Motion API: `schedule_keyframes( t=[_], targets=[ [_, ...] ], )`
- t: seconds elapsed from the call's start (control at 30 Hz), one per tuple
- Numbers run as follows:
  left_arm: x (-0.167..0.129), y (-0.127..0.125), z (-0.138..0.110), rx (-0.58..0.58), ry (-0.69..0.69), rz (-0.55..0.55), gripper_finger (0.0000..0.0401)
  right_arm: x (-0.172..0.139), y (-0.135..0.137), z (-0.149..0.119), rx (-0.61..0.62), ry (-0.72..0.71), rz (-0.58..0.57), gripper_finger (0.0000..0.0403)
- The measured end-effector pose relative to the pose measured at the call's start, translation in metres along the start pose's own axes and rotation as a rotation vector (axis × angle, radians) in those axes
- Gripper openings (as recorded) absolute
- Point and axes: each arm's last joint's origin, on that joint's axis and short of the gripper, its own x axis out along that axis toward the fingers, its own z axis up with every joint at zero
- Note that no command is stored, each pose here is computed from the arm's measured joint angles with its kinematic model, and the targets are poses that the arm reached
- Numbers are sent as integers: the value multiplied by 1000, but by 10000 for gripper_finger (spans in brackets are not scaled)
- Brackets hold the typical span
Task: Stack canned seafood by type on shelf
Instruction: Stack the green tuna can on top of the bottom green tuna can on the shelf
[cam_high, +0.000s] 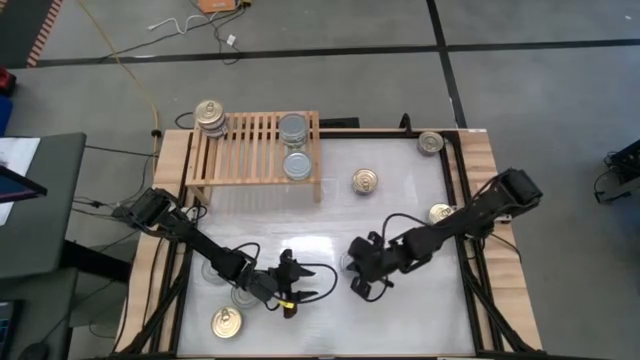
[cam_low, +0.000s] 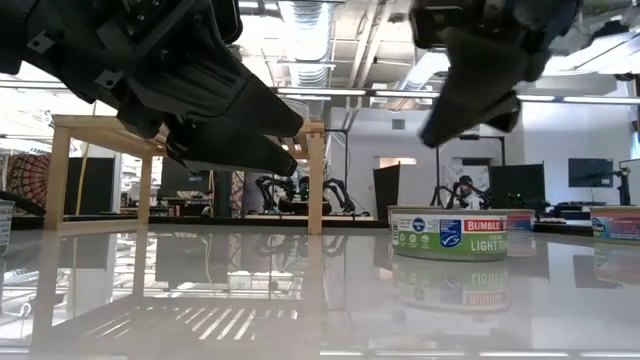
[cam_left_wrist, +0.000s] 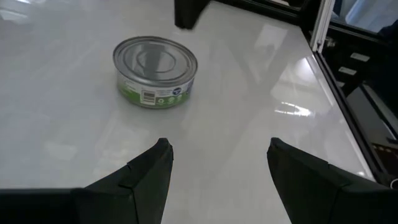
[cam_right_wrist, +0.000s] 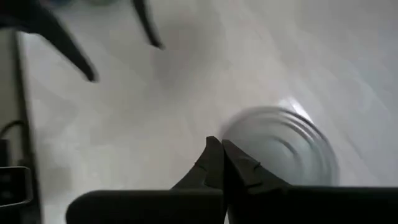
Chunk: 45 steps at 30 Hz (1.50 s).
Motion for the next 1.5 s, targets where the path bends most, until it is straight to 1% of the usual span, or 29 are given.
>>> schedule_keyframes(
  t=[0.07,0.2,0.27,0.37,0.47,0.6,0.67,0.73,0.83,0.9,0.97,1.07,1.2,1.27,1.5],
  targets=[
    [0,0,0,1,1,1,251,-8,-5,-6,39,19,-85,18],
    [0,1,0,0,1,2,251,-27,-15,-28,86,25,-313,18],
    [0,1,0,-1,0,3,251,-37,-17,-39,99,37,-382,18],
    [0,1,0,-1,0,4,251,-51,-16,-57,110,34,-439,18],
    [1,1,1,-3,-2,8,251,-57,-21,-76,130,32,-440,18],
    [2,4,2,-8,-6,20,251,-51,-36,-103,205,13,-384,18],
    [3,6,3,-21,-8,25,251,-46,-42,-114,253,-5,-306,18],
    [4,7,4,-55,-10,30,251,-40,-46,-119,295,-44,-191,18],
    [5,8,4,-95,-11,34,251,-36,-53,-120,303,-148,-37,18],
    [5,9,4,-108,-12,36,251,-33,-60,-119,296,-206,33,18],
    [5,9,4,-132,-21,51,251,-30,-70,-117,287,-252,84,18],
    [5,11,4,-136,-38,97,251,-25,-87,-113,312,-323,156,18],
    [5,12,4,-140,-37,106,251,-21,-102,-107,331,-396,225,19],
    [5,12,4,-142,-37,106,251,-20,-105,-106,353,-407,227,25],
    [5,12,2,-150,-28,112,251,-19,-106,-105,361,-414,223,58]
  ],
)
